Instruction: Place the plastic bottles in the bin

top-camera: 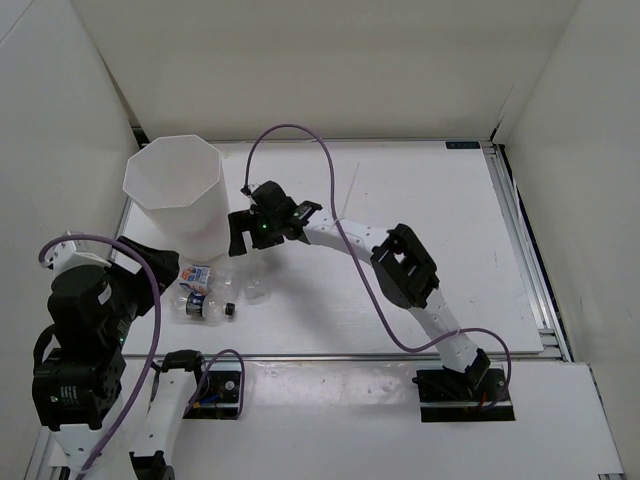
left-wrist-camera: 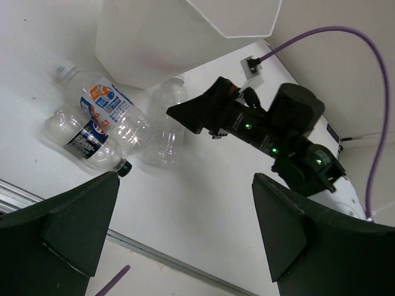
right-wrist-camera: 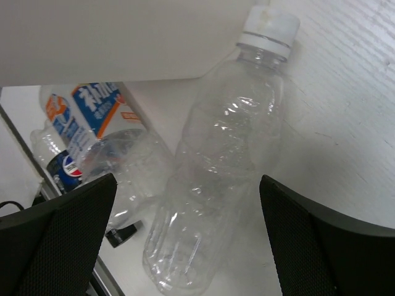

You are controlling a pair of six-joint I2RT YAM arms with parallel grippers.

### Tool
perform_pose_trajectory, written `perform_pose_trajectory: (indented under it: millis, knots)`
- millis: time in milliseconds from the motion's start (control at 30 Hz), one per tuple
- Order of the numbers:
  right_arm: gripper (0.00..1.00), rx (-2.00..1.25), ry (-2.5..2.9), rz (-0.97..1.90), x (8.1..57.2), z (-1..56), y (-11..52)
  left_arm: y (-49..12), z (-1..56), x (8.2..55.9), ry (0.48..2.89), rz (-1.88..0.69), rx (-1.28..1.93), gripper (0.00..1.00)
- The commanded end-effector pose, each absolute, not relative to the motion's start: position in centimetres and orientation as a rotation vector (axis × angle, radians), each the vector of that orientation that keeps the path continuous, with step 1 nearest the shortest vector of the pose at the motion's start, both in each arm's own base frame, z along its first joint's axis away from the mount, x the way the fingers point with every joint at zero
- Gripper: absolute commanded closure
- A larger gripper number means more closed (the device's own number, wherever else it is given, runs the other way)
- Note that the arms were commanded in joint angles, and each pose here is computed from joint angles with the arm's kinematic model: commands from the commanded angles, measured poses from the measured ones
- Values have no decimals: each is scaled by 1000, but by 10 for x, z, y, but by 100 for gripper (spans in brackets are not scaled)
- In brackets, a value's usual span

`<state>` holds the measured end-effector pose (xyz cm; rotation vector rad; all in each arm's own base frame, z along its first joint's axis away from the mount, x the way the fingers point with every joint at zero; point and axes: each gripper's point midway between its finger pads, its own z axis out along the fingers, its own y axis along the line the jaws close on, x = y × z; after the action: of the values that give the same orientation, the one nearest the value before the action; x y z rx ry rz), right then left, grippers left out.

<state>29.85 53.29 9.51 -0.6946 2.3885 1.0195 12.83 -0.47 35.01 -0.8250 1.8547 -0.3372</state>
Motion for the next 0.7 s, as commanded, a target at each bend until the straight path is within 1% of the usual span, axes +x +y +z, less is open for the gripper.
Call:
perform_pose_trajectory:
  millis: [0,67,200,233,267,300,400,433,500,533,600,633,667]
  knots:
    - [0,-664,2429,1006,301,81,533,-11,348,121,1910,-357,-830,0]
    - [0,-654,2470,990,297,66,529,-11,351,120,1901,-360,-826,0]
    - [9,-688,2511,995,288,50,524,-11,350,115,1886,-366,-821,0]
    - [17,-710,2508,1012,285,50,525,-11,346,116,1897,-362,-825,0]
    - [22,-770,2516,1042,276,55,523,-9,347,113,1884,-356,-826,0]
    - [31,-794,2516,1057,272,59,521,-8,347,113,1880,-347,-831,0]
    - [48,-828,2517,1129,265,82,508,-5,342,113,1875,-335,-866,0]
    - [60,-826,2512,1151,261,94,498,-5,342,113,1875,-335,-866,0]
    - [71,-799,2502,1162,266,112,484,0,335,111,1852,-321,-920,0]
    - [76,-785,2446,1203,265,146,479,0,333,110,1848,-327,-929,0]
    - [77,-736,2420,1226,262,173,466,2,331,111,1832,-324,-943,0]
    - [79,-709,2324,1249,265,214,458,1,328,112,1843,-331,-947,0]
    - [79,-681,2273,1273,265,236,458,1,329,109,1833,-335,-944,0]
